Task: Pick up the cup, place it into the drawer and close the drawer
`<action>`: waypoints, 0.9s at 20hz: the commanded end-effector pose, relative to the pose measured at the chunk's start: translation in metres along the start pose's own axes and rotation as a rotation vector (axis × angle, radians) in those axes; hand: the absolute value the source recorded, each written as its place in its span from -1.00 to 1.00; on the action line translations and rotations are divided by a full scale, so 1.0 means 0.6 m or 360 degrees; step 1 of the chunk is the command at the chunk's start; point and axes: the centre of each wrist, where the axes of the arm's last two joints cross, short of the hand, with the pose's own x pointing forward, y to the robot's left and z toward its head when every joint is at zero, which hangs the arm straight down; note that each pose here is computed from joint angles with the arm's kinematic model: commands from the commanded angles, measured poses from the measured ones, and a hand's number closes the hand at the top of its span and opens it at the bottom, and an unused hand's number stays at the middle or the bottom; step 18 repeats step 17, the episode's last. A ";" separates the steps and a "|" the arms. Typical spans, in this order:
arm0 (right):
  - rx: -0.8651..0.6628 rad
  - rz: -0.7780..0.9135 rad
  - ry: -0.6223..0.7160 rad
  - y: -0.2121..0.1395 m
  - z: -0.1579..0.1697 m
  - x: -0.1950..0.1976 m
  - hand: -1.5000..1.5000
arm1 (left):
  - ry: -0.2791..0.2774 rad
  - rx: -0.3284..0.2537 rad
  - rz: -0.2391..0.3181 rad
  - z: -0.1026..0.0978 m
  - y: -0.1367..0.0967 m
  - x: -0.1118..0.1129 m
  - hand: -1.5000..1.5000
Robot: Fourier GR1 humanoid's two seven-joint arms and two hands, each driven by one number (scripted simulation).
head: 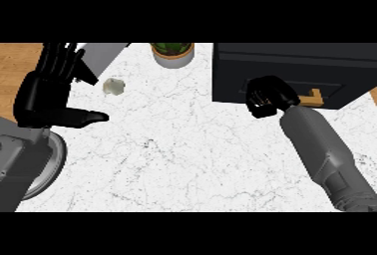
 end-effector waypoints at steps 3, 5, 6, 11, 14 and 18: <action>-0.0087 -0.0019 0.0158 -0.076 0.008 -0.038 1.00 | 0.0007 -0.0083 0.0056 0.003 -0.004 -0.009 -1.00; -0.0098 -0.0032 0.0148 -0.098 0.009 -0.043 1.00 | 0.0013 -0.0104 0.0049 0.002 -0.013 -0.013 -1.00; -0.0083 -0.0051 0.0150 -0.076 -0.007 -0.021 1.00 | 0.0008 -0.0101 0.0062 0.001 -0.017 -0.018 -1.00; -0.0172 -0.0109 0.0136 -0.108 0.012 -0.046 1.00 | 0.0018 -0.0107 0.0057 0.005 -0.016 -0.017 -1.00; -0.0202 -0.0145 0.0119 -0.106 0.018 -0.053 1.00 | 0.0015 -0.0124 0.0087 0.003 -0.021 -0.017 -1.00; -0.0190 -0.0154 0.0122 -0.096 0.019 -0.055 1.00 | 0.0018 -0.0121 0.0100 0.012 -0.032 -0.023 -1.00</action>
